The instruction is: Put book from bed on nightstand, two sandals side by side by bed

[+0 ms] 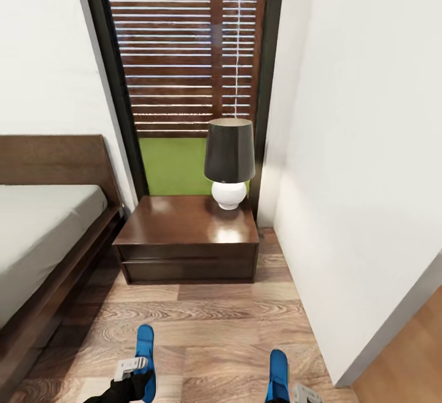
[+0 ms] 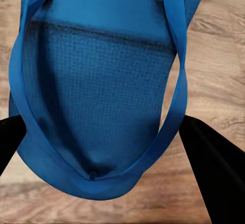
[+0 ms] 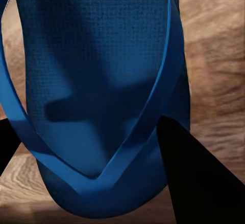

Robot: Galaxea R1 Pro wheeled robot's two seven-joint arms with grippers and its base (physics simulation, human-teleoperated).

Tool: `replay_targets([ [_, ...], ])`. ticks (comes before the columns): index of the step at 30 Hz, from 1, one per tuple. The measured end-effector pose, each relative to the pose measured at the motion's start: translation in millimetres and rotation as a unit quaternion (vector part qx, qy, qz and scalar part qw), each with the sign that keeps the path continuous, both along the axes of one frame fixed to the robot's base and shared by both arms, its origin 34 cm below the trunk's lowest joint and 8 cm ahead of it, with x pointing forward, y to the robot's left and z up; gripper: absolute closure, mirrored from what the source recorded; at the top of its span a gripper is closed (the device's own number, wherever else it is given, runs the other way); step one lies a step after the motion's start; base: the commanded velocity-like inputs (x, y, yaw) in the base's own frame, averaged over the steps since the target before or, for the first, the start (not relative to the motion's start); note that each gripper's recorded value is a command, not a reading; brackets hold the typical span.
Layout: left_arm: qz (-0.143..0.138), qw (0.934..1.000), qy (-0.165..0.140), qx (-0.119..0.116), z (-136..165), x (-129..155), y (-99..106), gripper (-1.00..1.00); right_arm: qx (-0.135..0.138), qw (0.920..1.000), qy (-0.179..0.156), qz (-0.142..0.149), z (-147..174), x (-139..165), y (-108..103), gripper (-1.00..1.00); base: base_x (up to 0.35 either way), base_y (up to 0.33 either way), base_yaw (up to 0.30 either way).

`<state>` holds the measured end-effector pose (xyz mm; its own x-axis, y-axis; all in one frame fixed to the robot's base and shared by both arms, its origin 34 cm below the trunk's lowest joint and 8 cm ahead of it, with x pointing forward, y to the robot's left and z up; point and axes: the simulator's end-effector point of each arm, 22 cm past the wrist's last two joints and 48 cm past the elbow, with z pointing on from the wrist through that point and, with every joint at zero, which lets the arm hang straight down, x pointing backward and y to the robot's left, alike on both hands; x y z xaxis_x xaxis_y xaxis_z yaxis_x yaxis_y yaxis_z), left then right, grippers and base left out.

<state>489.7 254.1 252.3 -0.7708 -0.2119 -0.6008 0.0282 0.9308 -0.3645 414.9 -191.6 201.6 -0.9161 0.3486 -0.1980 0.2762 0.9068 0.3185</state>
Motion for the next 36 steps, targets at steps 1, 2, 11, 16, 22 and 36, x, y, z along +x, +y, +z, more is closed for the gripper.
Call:
replay_targets([
  [1, 0.0, 1.0, 0.0, 0.0, 0.0, 0.0, 0.0, 1.0, 0.0, 1.0, 0.0, 0.0, 0.0, 0.0, 0.0, 1.0, 0.0, 0.0, 0.29],
  [2, 0.0, 1.0, 0.0, 0.0, 0.0, 0.0, 0.0, 1.0, 0.0, 1.0, 0.0, 0.0, 0.0, 0.0, -0.2, 1.0, 0.0, 0.0, 0.29],
  [11, 0.001, 1.0, 0.0, 0.0, -0.2, -0.1, 0.3, 1.0, -0.023, 0.9997, 0.0, -0.01, -1.9, 0.7, -38.4, 1.0, 0.0, 0.0, 0.29],
  [16, 0.0, 1.0, 0.001, 0.0, -0.3, -0.2, -0.5, 1.0, -0.025, 0.9996, 0.0, -0.011, -1.9, 1.0, -42.4, 1.0, 0.0, 0.0, 0.29],
  [22, 0.0, 1.0, 0.001, 0.0, -0.3, -0.2, -0.9, 1.0, -0.026, 0.9996, -0.001, -0.011, -1.7, 1.5, -43.2, 1.0, 0.0, 0.0, 0.29],
  [36, -0.002, 1.0, 0.001, -0.009, -0.2, -0.1, -15.0, 1.0, -0.026, 0.9996, -0.001, -0.011, -1.7, 1.6, -43.3, 1.0, 0.0, -0.072, 0.29],
])
